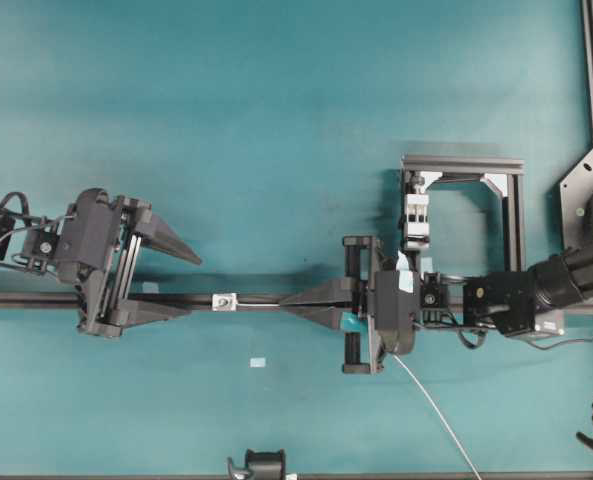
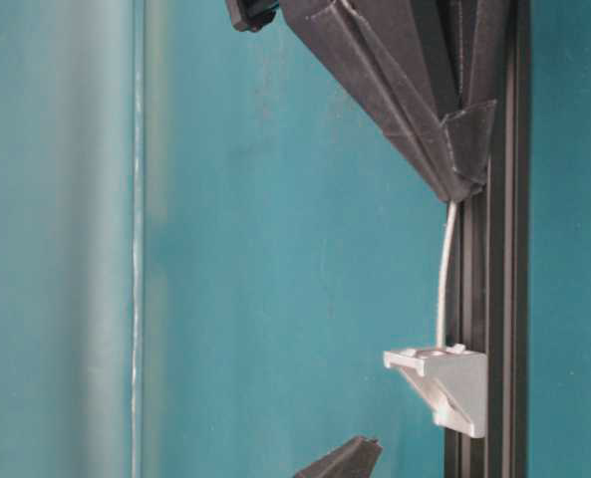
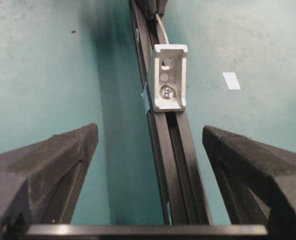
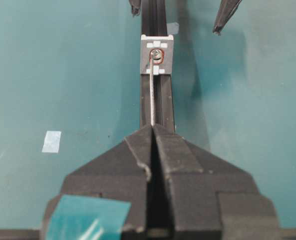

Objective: Insert the wire into the hole on the left side and pull it with the left arm.
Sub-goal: 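Push the wire tip leftward through the bracket hole with the right gripper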

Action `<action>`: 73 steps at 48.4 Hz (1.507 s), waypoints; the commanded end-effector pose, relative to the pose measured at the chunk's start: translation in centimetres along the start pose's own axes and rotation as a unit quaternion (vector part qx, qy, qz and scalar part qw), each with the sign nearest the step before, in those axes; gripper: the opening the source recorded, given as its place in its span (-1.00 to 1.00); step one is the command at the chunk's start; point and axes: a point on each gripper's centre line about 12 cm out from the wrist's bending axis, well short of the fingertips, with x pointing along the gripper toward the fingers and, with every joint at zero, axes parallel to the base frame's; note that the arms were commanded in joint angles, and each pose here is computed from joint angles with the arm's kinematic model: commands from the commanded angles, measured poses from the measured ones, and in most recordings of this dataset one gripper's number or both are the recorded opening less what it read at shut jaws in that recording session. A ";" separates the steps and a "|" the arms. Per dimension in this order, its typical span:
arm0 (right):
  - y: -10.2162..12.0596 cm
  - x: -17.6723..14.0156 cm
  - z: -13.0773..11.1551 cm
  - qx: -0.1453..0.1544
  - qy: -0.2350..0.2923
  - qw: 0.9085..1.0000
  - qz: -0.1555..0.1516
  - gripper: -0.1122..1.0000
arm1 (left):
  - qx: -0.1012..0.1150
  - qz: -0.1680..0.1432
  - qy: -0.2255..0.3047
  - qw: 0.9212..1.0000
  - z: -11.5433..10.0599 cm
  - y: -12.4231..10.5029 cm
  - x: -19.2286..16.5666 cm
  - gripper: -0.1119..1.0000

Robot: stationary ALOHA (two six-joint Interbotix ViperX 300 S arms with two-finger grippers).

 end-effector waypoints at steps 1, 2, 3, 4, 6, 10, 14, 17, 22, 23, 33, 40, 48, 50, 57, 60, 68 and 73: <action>0.1 0.3 0.9 0.008 -0.014 1.000 0.000 -0.78 | 0.001 -0.005 -0.013 1.000 0.7 -0.3 0.2 0.42; 0.1 0.4 1.0 0.008 -0.015 1.000 0.000 -0.78 | 0.001 -0.004 -0.013 1.000 0.7 -0.3 0.1 0.42; 0.1 0.4 0.9 0.008 -0.014 1.000 0.000 -0.78 | 0.002 -0.006 -0.013 1.000 0.7 -0.3 0.2 0.41; 0.0 0.4 1.0 0.009 -0.015 1.000 -0.001 -0.78 | 0.002 -0.006 -0.013 1.000 0.7 -0.3 0.2 0.41; 0.1 0.4 1.1 0.009 -0.016 1.000 -0.001 -0.78 | 0.001 -0.004 -0.014 1.000 0.7 -0.3 0.2 0.42; 0.0 0.5 1.1 0.010 -0.016 1.000 -0.002 -0.78 | 0.002 -0.006 -0.015 1.000 0.8 -0.3 0.2 0.42; 0.0 0.6 1.2 0.011 -0.016 1.000 -0.003 -0.78 | 0.001 -0.005 -0.015 1.000 0.8 -0.3 0.2 0.42; -0.1 0.6 1.2 0.012 -0.017 1.000 -0.004 -0.78 | 0.001 -0.004 -0.015 1.000 0.8 -0.3 0.2 0.41; 0.0 0.7 1.3 0.013 -0.017 1.000 -0.004 -0.78 | 0.001 -0.005 -0.016 1.000 0.8 -0.3 0.3 0.41; -0.1 0.7 1.3 0.014 -0.018 1.000 -0.005 -0.78 | 0.002 -0.006 -0.015 1.000 0.8 -0.4 0.3 0.41; 0.1 1.0 1.4 0.015 -0.017 1.000 -0.003 -0.78 | 0.001 -0.005 -0.016 1.000 0.8 -0.3 0.3 0.41; 0.2 1.4 1.3 0.015 -0.018 1.000 -0.004 -0.78 | 0.002 -0.006 -0.015 1.000 0.8 -0.4 0.3 0.41; 0.3 1.9 1.4 0.016 -0.020 1.000 -0.005 -0.78 | 0.002 -0.006 -0.015 1.000 0.8 -0.4 0.3 0.41; 0.3 2.0 1.3 0.015 -0.020 1.000 -0.005 -0.78 | 0.001 -0.004 -0.014 1.000 0.8 -0.3 0.2 0.42; 0.3 2.1 1.5 0.015 -0.022 1.000 -0.005 -0.78 | 0.001 -0.005 -0.015 1.000 0.8 -0.3 0.3 0.41; 0.3 2.2 1.6 0.015 -0.023 1.000 -0.005 -0.78 | 0.001 -0.005 -0.015 1.000 0.8 -0.3 0.3 0.41; 0.3 2.3 1.7 0.015 -0.026 1.000 -0.005 -0.78 | 0.001 -0.005 -0.015 1.000 0.8 -0.3 0.3 0.41; 0.2 2.3 1.8 0.016 -0.026 1.000 -0.006 -0.78 | 0.001 -0.005 -0.015 1.000 0.8 -0.3 0.3 0.41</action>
